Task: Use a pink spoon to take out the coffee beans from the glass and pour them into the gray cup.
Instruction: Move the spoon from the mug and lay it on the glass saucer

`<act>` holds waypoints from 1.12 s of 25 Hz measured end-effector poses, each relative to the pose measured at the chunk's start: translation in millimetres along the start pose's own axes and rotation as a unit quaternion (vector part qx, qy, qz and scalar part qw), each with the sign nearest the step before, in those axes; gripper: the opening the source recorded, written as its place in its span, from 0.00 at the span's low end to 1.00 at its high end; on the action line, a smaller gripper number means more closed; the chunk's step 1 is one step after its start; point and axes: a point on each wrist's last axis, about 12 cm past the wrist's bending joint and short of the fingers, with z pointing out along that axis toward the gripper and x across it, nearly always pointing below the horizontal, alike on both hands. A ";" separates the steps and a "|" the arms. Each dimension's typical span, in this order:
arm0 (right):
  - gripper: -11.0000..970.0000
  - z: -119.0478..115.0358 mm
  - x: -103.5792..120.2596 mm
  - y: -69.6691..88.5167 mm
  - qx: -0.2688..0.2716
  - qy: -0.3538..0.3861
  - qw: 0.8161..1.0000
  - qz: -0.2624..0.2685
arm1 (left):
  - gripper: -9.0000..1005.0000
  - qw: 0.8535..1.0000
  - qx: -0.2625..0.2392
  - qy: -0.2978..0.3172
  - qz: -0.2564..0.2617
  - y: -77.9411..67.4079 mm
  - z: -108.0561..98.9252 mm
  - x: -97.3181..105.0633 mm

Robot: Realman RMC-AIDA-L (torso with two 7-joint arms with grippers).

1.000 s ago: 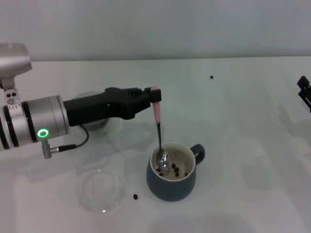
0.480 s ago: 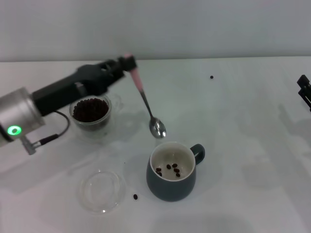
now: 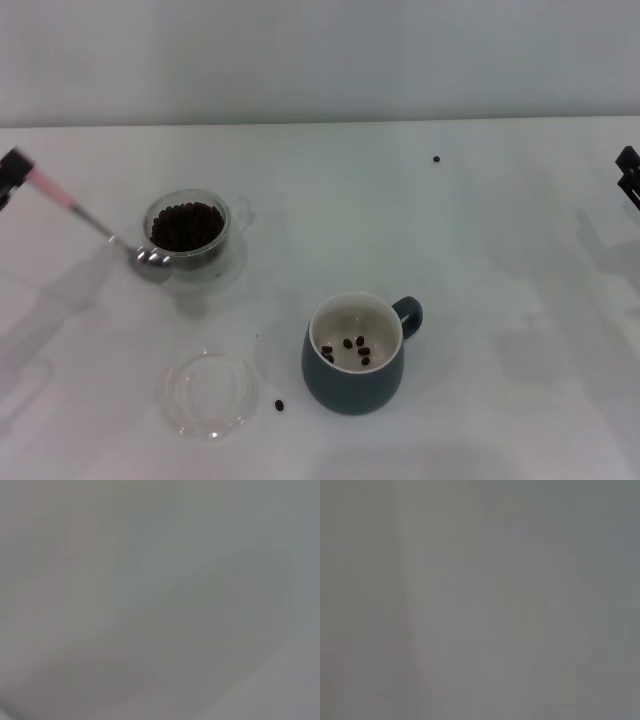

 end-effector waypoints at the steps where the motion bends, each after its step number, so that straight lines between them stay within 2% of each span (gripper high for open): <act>1: 0.77 0.7 -0.3 -0.5 0.001 0.001 1.000 -0.001 | 0.14 1.000 -0.009 -0.004 -0.004 2.3 -7.5 0.8; 6: 0.77 6.3 -2.5 -1.8 0.002 0.002 1.000 -0.006 | 0.14 0.998 -0.059 -0.005 -0.034 14.1 -41.8 8.4; 11: 0.77 12.9 -4.9 0.7 -0.004 -0.002 1.000 -0.008 | 0.14 0.995 -0.093 0.012 -0.045 22.5 -46.6 18.4; 18: 0.77 14.9 -5.5 2.0 -0.008 -0.003 1.000 -0.009 | 0.14 0.988 -0.130 0.077 -0.030 31.8 -24.3 33.5; 28: 0.77 13.1 -4.2 1.7 -0.007 0.000 1.000 -0.008 | 0.14 0.983 -0.111 0.143 0.010 26.9 11.5 55.3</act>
